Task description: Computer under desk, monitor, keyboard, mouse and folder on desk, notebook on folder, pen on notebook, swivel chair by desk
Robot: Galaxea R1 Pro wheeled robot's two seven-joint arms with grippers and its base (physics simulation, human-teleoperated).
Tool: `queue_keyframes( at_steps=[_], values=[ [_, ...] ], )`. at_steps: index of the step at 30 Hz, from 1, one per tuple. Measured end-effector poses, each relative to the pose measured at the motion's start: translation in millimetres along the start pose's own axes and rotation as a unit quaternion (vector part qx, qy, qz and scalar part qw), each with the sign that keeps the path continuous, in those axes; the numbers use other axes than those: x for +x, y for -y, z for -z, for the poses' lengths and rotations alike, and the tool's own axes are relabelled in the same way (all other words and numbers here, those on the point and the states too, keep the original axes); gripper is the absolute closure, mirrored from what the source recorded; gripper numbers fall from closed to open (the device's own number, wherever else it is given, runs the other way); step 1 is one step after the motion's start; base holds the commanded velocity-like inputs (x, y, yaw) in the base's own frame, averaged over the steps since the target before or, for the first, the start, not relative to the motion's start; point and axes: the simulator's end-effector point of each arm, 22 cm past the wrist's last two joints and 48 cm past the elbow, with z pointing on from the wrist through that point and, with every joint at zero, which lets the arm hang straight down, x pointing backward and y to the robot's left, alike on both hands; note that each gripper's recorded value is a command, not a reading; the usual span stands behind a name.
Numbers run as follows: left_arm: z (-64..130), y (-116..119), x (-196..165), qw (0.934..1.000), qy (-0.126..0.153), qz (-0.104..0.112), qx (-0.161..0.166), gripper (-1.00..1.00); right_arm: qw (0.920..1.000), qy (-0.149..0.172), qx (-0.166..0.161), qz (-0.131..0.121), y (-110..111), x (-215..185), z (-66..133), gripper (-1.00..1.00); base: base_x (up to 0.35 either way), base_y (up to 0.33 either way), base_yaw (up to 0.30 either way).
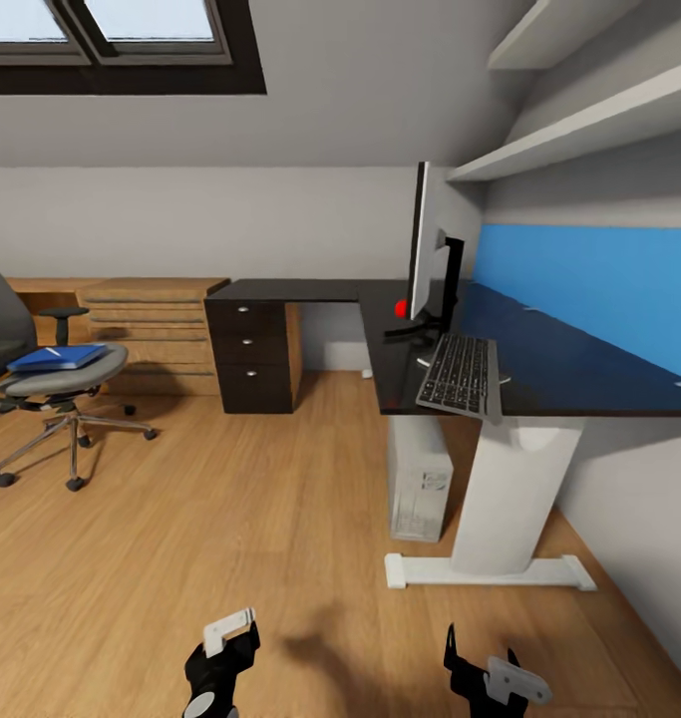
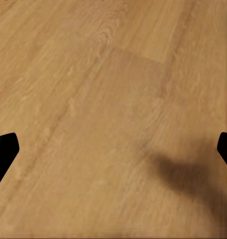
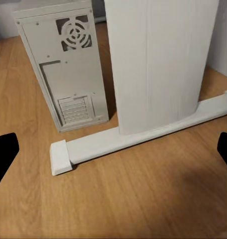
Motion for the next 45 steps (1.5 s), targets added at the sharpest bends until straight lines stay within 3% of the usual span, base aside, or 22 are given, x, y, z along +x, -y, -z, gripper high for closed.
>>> queue_keyframes(
  at_steps=[19,29,45],
  values=[
    [15.0,20,-35,0.9993,0.032,0.013,0.016,-1.00,0.9992,0.037,-0.008,-0.012,-8,-36,-0.1,-1.00,-0.059,-0.003,0.000],
    [23.3,24,-53,0.9994,0.029,0.012,0.016,-1.00,0.9993,0.034,-0.005,-0.011,-10,-56,-0.3,-1.00,-0.227,0.000,0.000],
    [34.8,27,-75,0.9997,0.018,0.011,0.011,-1.00,0.9997,0.022,-0.003,-0.007,-15,-81,0.8,-1.00,-0.015,0.000,0.000]
  ],
)
